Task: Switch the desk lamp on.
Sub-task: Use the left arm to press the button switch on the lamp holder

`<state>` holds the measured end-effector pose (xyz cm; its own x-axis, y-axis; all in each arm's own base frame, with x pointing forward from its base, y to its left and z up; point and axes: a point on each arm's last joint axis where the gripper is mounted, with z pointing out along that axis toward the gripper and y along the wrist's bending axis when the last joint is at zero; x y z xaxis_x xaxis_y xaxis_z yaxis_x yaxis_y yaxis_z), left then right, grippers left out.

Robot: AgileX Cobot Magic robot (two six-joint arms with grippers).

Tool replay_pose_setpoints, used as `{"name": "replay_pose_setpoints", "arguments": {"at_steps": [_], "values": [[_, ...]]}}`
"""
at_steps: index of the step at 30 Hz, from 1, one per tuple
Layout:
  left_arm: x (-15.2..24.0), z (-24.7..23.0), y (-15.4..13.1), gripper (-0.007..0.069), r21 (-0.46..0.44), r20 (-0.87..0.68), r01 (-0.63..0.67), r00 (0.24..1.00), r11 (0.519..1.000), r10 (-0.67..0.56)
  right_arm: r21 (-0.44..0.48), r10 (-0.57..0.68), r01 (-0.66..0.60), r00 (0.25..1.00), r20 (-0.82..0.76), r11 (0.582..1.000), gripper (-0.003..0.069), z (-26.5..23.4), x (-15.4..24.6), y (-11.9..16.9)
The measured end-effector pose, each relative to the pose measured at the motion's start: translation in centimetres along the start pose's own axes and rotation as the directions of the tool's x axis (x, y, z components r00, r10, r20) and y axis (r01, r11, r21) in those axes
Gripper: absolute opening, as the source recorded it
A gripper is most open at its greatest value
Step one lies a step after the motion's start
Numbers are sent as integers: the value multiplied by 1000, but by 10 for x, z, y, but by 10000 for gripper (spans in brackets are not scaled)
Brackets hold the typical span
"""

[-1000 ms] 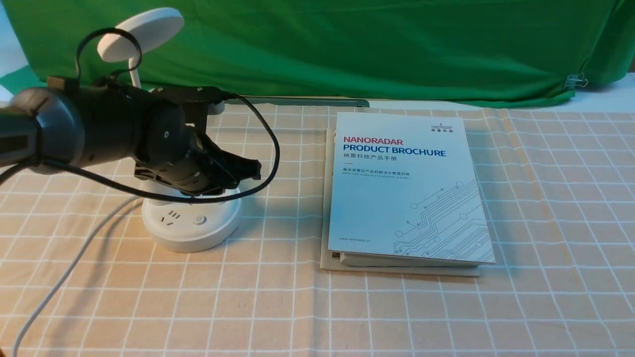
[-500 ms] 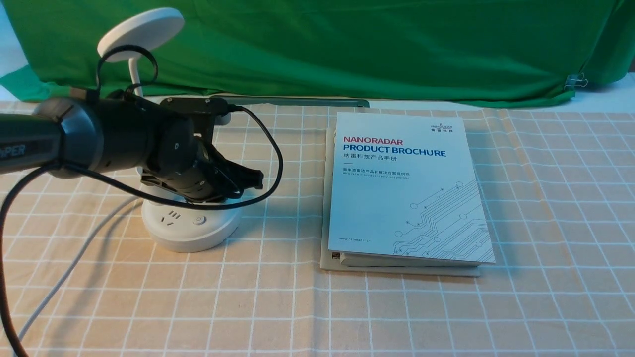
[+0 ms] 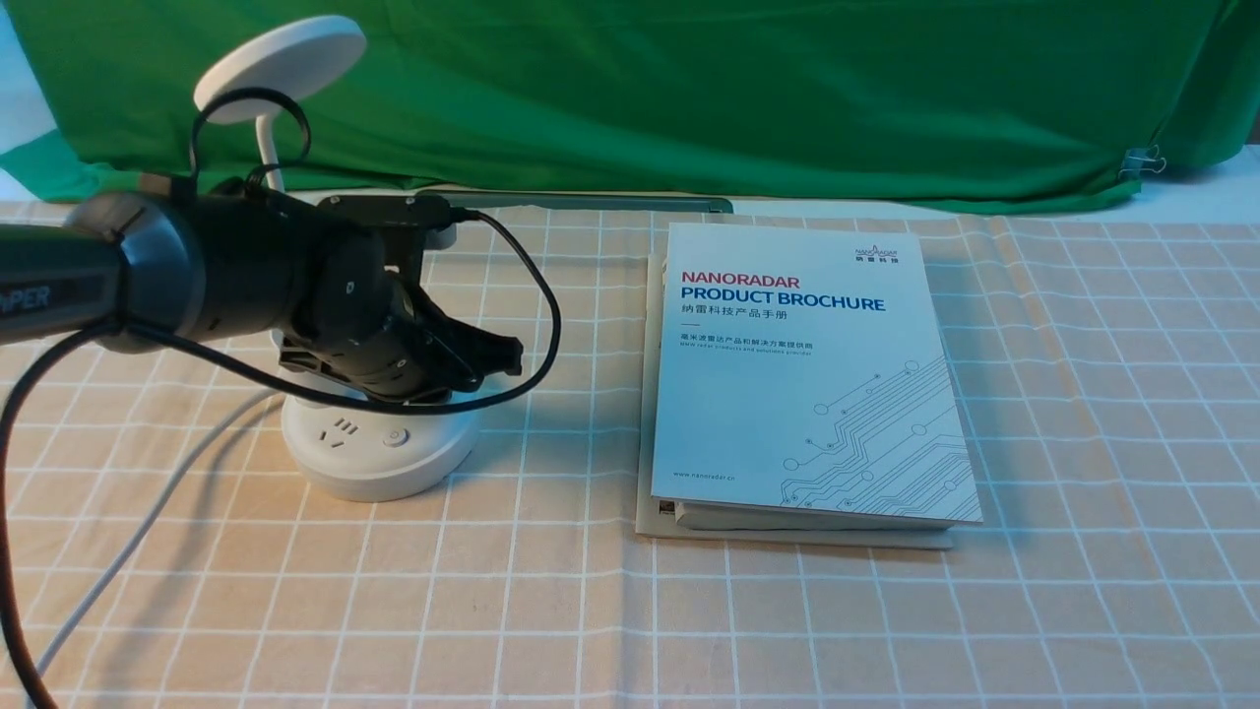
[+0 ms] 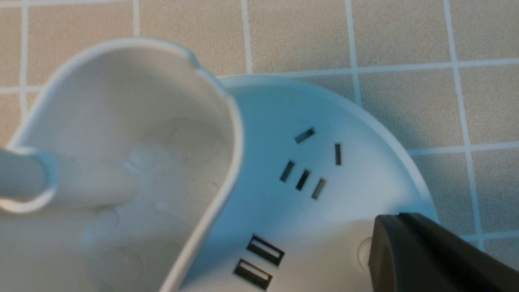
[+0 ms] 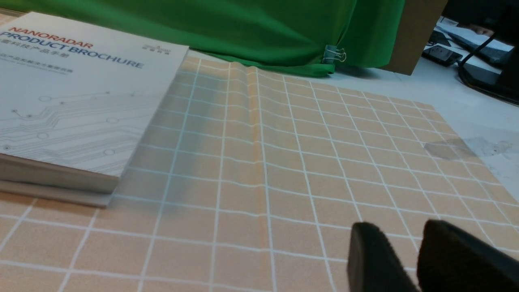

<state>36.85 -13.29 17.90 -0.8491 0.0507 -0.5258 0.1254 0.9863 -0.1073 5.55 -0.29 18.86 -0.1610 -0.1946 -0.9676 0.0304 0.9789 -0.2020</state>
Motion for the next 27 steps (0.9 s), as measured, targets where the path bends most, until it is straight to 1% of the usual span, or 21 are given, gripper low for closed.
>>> {"name": "replay_pose_setpoints", "arguments": {"at_steps": [7,11,13,17,22,23,24,25,26,27], "values": [[3,10,-1,1,8,-29,33,999,999,-33,0,0,0,1000,0,1000,241,0,0,0],[-1,11,-3,1,25,7,26,1000,999,-26,0,0,0,1000,0,1000,241,0,0,0],[-2,7,-4,1,32,17,29,999,999,-30,0,0,0,1000,0,1000,241,0,0,0],[2,-13,-9,1,42,-26,36,999,998,-35,0,0,0,1000,0,1000,241,0,0,0],[13,-48,-40,1,149,-62,-27,997,988,37,0,0,0,1000,0,1000,241,0,0,0],[28,-62,-58,1,225,-74,-67,994,972,86,0,0,0,1000,0,1000,241,0,0,0],[37,-72,-68,1,266,-70,-91,991,960,113,0,0,0,1000,0,1000,241,0,0,0],[38,-73,-68,1,270,-67,-91,991,959,113,0,0,0,1000,0,1000,241,0,0,0],[52,-96,-83,1,332,-30,-137,987,933,156,0,0,0,1000,0,1000,241,0,0,0],[58,-103,-87,1,350,-12,-151,986,924,166,0,0,0,1000,0,1000,241,0,0,0]]}}
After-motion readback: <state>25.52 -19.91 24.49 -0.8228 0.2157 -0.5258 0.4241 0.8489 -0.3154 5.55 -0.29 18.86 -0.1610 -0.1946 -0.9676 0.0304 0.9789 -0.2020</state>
